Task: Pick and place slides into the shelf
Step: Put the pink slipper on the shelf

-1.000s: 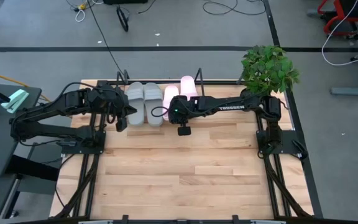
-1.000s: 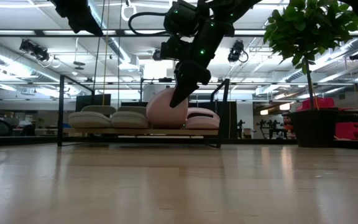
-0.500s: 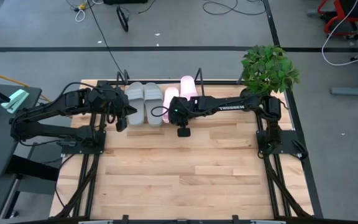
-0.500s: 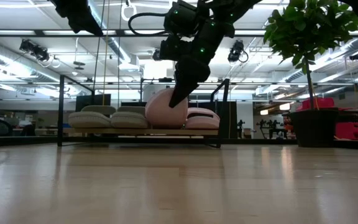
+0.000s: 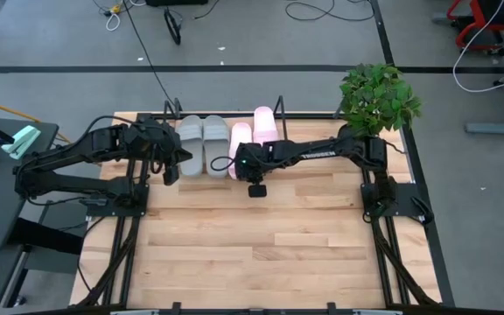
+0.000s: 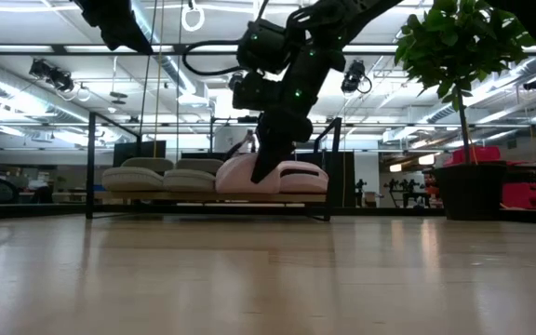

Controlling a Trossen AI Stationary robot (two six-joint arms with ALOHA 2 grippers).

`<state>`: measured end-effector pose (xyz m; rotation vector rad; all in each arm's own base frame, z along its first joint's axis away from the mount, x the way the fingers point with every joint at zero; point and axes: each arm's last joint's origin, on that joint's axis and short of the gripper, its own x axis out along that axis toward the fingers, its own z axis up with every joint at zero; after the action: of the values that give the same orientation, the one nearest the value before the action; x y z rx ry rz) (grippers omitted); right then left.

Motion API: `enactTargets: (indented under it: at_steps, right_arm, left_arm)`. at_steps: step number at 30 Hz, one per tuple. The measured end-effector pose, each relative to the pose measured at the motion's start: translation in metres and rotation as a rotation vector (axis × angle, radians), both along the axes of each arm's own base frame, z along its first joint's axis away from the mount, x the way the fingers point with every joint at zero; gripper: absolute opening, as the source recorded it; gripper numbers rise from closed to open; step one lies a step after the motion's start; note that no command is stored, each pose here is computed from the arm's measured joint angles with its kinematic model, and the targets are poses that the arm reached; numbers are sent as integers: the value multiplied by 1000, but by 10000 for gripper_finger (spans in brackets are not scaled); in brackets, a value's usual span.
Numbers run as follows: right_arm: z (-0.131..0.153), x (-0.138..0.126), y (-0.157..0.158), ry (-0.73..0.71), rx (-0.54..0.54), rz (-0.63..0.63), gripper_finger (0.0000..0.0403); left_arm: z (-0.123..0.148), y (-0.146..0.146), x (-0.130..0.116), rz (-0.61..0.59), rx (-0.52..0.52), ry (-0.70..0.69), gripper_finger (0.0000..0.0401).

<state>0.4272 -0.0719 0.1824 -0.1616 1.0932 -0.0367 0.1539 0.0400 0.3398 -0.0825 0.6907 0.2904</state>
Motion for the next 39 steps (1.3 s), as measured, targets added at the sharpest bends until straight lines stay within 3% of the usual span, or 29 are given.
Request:
enactTargets:
  at_steps: [7,13,29,39]
  right_arm:
    - [9,-1,0,-4,-107,0,65]
    - [9,-2,0,-2,-104,7,70]
    - [9,-2,-4,8,-167,2,177]
    - [10,-1,-6,-8,-199,-19,204]
  left_arm:
    - [0,0,0,-1,0,4,21]
    - [0,0,0,-2,1,4,26]
    - [0,0,0,-2,1,3,21]
    - [0,0,0,-1,1,2,33]
